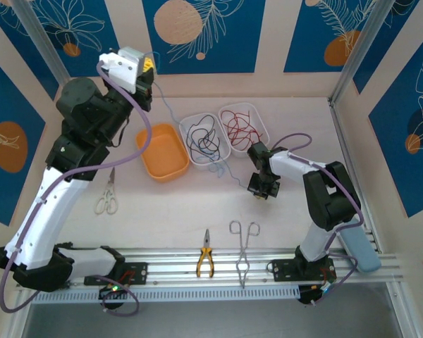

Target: Untangle the cables

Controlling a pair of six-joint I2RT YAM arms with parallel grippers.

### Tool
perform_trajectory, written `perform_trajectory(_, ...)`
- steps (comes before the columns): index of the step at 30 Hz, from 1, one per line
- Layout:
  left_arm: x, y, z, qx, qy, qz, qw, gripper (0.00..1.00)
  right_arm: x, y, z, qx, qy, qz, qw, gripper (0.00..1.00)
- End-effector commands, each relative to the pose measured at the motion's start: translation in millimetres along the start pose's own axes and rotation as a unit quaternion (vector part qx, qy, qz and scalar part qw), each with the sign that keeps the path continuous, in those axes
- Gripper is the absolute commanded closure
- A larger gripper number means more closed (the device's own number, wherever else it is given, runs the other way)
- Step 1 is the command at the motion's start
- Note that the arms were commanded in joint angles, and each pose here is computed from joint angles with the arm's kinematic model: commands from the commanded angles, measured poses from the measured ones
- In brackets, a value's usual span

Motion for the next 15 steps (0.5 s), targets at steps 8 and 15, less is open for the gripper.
perform_trajectory(8, -6.9, -19.3, 83.2, 0.115, 0.014, 0.03, 0.993, 1.0, 36.6, -39.1, -78.5, -0.025, 0.071, -0.057, 0.996, 1.0)
perform_trajectory(15, -29.1, -14.5, 91.4, 0.103, -0.013, 0.047, 0.993, 1.0, 50.5, -74.6, -87.1, 0.034, 0.088, -0.101, 0.99, 1.0)
Point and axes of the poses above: each hand's point on the last joint's axis, 136 mm out from that joint toward the fingers, its own y axis out along the fingers, its own z axis along the line the jaws close on, x = y × z, the point moved 1 cm from there along -y, back along the fingers, and after that the axes turned 10 degrees about y, right-handed, at the moved point
